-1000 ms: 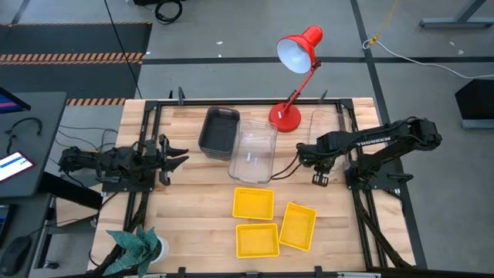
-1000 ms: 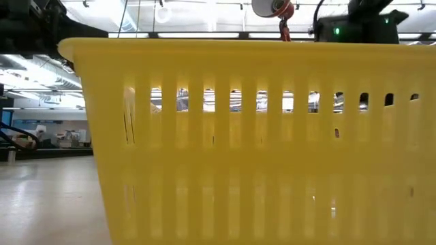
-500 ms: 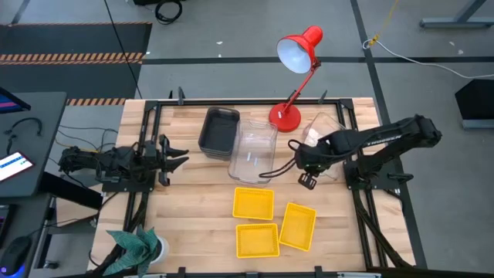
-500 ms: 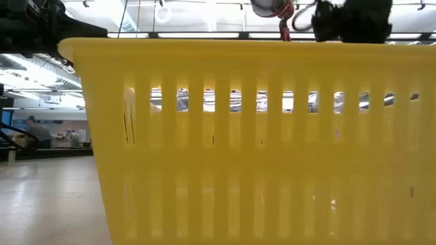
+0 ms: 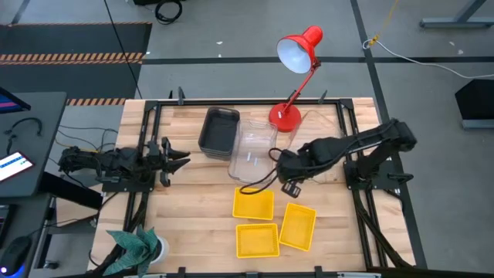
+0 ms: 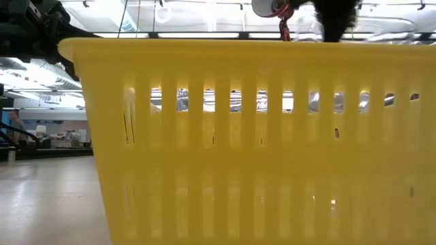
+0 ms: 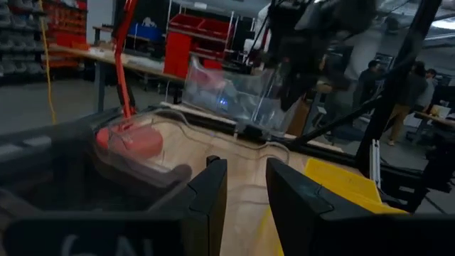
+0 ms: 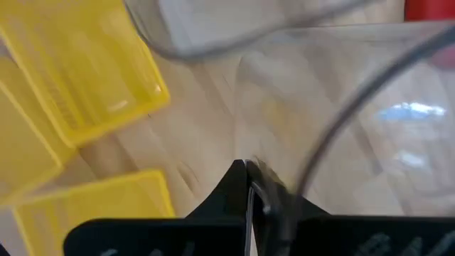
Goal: Stack baskets by color
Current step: Stack the top transparent bin on the bottom transparent bin
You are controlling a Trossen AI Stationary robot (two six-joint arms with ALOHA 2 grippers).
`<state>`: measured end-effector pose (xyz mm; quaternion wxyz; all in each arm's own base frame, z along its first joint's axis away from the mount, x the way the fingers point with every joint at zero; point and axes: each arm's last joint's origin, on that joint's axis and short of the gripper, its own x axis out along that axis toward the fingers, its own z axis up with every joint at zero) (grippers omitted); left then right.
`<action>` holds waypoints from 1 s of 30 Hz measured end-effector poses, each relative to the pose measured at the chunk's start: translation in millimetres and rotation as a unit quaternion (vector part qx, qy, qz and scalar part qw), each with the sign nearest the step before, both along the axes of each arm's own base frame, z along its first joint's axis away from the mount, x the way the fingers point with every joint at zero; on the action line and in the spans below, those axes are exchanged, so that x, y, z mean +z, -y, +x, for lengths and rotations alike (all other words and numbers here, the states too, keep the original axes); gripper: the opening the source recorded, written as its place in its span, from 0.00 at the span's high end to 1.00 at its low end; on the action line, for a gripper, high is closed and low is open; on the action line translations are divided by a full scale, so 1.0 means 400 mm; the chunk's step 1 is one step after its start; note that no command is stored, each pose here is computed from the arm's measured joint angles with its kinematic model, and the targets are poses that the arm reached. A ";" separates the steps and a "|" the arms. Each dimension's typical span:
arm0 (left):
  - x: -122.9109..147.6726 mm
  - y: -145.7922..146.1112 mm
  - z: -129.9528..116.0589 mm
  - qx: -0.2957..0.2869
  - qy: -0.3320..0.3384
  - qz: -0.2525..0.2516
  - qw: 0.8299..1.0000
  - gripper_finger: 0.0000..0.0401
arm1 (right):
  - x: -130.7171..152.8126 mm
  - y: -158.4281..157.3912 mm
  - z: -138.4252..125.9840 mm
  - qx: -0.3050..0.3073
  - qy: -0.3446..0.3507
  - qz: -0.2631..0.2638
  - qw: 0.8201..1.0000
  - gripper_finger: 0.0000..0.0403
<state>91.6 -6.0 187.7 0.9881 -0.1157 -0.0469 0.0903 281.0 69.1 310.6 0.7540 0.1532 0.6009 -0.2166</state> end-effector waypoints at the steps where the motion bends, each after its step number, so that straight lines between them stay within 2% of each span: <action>1: -0.002 0.000 0.000 0.000 -0.004 -0.001 1.000 0.74 | 0.008 -0.006 0.017 0.001 0.003 -0.003 1.000 0.99; 5: -0.006 0.000 0.000 0.000 -0.013 0.001 1.000 0.74 | 0.037 -0.031 0.082 0.017 0.012 -0.013 1.000 0.99; 10: -0.013 0.000 0.001 0.000 -0.026 0.002 1.000 0.74 | 0.049 -0.053 0.148 0.031 -0.017 -0.044 0.998 0.99; 17: -0.019 0.000 0.001 0.002 -0.039 0.005 0.999 0.74 | 0.078 -0.076 0.229 0.061 0.003 -0.042 0.997 0.99; 22: -0.018 -0.001 0.000 0.006 -0.041 0.016 0.999 0.74 | 0.104 -0.078 0.273 0.089 0.038 -0.053 0.994 0.99; 30: -0.020 -0.001 0.000 0.008 -0.043 0.018 0.999 0.74 | 0.080 -0.059 0.303 0.119 0.040 -0.103 0.987 0.99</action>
